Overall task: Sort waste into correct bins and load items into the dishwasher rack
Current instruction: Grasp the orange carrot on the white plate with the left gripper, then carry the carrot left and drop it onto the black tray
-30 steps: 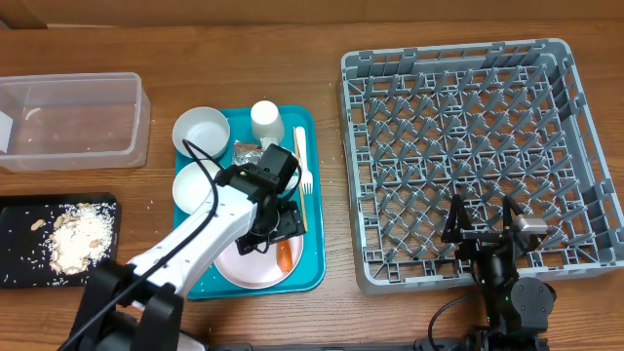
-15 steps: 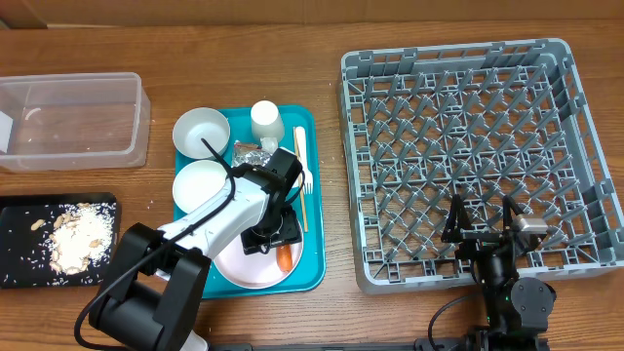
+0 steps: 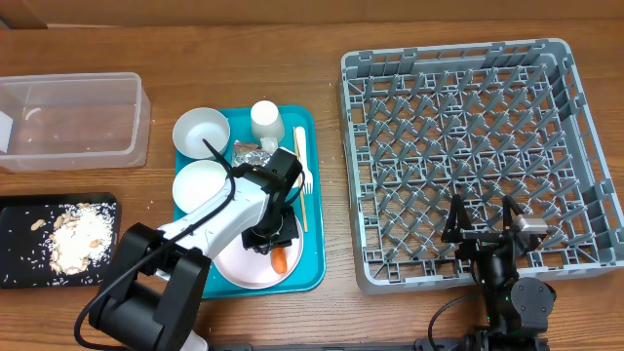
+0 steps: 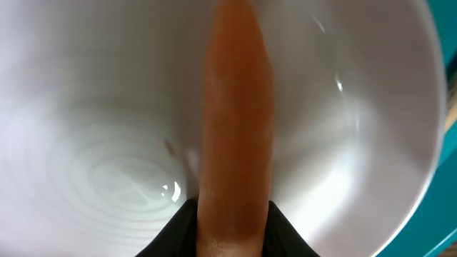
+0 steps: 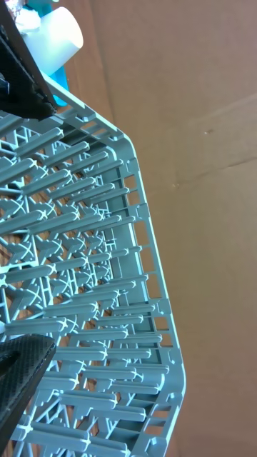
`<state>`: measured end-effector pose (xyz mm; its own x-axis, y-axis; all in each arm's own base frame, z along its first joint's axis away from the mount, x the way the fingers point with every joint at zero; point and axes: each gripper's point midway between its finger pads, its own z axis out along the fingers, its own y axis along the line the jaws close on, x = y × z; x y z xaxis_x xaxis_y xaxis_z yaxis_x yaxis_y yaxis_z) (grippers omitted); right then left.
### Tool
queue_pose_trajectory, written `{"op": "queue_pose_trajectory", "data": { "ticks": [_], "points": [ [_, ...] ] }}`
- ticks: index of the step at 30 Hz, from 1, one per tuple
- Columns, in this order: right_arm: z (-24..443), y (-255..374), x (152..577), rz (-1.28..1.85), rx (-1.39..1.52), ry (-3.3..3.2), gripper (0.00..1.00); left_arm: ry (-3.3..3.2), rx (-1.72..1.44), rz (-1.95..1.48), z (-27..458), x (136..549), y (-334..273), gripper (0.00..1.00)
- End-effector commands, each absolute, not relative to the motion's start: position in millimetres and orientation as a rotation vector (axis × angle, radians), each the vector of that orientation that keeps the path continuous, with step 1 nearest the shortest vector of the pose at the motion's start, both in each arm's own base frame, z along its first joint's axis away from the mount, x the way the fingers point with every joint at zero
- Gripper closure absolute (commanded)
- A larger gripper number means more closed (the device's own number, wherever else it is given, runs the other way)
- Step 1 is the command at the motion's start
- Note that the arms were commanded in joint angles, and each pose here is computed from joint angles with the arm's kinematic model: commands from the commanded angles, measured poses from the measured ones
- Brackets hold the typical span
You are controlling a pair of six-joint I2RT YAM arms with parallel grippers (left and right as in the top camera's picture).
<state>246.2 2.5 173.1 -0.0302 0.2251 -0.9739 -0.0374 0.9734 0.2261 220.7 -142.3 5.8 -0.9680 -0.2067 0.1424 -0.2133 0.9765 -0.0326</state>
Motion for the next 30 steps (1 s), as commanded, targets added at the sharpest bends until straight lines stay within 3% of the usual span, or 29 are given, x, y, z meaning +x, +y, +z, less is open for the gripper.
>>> {"op": "queue_pose_trajectory", "data": {
  "ticks": [1,5,16,24,30],
  "points": [
    [171.6,-0.6,246.3,0.194,0.152,1.583,0.0,-2.969,0.326,0.08,9.2,221.7,-143.4,0.87],
    [171.7,-0.6,246.3,0.194,0.152,1.583,0.0,-2.968,0.315,0.062,19.8,226.5,-140.9,0.96],
    [171.6,-0.6,246.3,0.194,0.152,1.583,0.0,-3.022,0.52,-0.174,83.4,263.3,-79.9,0.96],
    [171.4,-0.6,246.3,0.194,0.152,1.583,0.0,-3.04,1.038,-0.149,135.1,281.0,14.7,0.94],
    [171.6,-0.7,246.3,0.194,0.152,1.583,0.0,-2.892,1.553,-0.097,145.6,274.4,103.3,0.93]
  ]
}}
